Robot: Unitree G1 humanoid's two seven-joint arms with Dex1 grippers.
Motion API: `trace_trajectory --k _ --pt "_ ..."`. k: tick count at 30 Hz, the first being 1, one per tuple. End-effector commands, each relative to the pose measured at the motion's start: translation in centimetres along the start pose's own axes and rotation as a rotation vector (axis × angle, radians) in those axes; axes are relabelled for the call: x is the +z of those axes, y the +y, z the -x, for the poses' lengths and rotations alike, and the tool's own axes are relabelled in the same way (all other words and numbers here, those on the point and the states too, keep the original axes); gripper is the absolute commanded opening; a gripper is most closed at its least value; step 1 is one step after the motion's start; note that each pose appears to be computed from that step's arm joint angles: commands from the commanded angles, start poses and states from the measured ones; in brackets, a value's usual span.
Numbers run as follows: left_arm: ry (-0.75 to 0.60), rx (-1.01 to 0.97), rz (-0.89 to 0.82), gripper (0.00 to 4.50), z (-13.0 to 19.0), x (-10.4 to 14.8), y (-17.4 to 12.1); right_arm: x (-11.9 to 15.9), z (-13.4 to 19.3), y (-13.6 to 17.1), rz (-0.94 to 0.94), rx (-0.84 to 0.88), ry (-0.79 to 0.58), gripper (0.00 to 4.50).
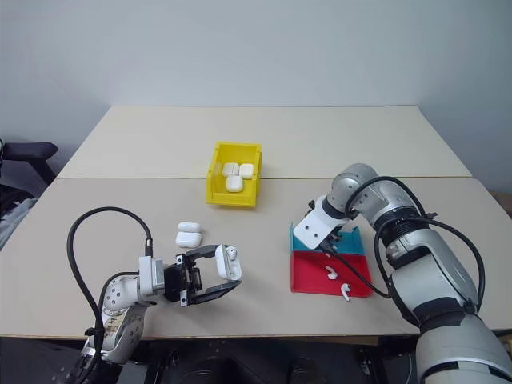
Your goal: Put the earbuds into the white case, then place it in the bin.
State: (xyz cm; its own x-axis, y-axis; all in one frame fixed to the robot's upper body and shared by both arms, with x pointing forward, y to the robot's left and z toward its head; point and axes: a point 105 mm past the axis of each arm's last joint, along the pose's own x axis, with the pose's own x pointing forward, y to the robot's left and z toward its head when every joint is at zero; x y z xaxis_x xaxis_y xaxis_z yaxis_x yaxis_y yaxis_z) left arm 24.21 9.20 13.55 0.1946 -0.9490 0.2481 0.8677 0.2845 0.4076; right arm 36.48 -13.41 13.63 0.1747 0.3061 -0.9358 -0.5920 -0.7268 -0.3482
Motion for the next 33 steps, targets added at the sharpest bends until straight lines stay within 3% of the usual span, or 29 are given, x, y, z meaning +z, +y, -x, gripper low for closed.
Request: trace_trajectory --k 1,23,25,33 --pt "-0.017 -0.005 -0.042 2.83 -0.16 0.72 0.03 0.25 0.63 -0.65 0.041 -0.021 0.006 2.37" --pt "-0.008 0.006 -0.045 2.83 0.00 0.69 -0.08 0.49 0.09 -0.31 0.092 0.011 0.005 2.37" --pt "-0.007 0.006 -0.046 2.83 0.01 0.70 -0.07 0.48 0.07 -0.40 0.091 0.001 0.006 2.01" --pt "-0.001 0.008 -0.049 2.83 0.07 0.75 0.01 0.63 -0.10 -0.56 0.094 -0.003 0.002 2.01"
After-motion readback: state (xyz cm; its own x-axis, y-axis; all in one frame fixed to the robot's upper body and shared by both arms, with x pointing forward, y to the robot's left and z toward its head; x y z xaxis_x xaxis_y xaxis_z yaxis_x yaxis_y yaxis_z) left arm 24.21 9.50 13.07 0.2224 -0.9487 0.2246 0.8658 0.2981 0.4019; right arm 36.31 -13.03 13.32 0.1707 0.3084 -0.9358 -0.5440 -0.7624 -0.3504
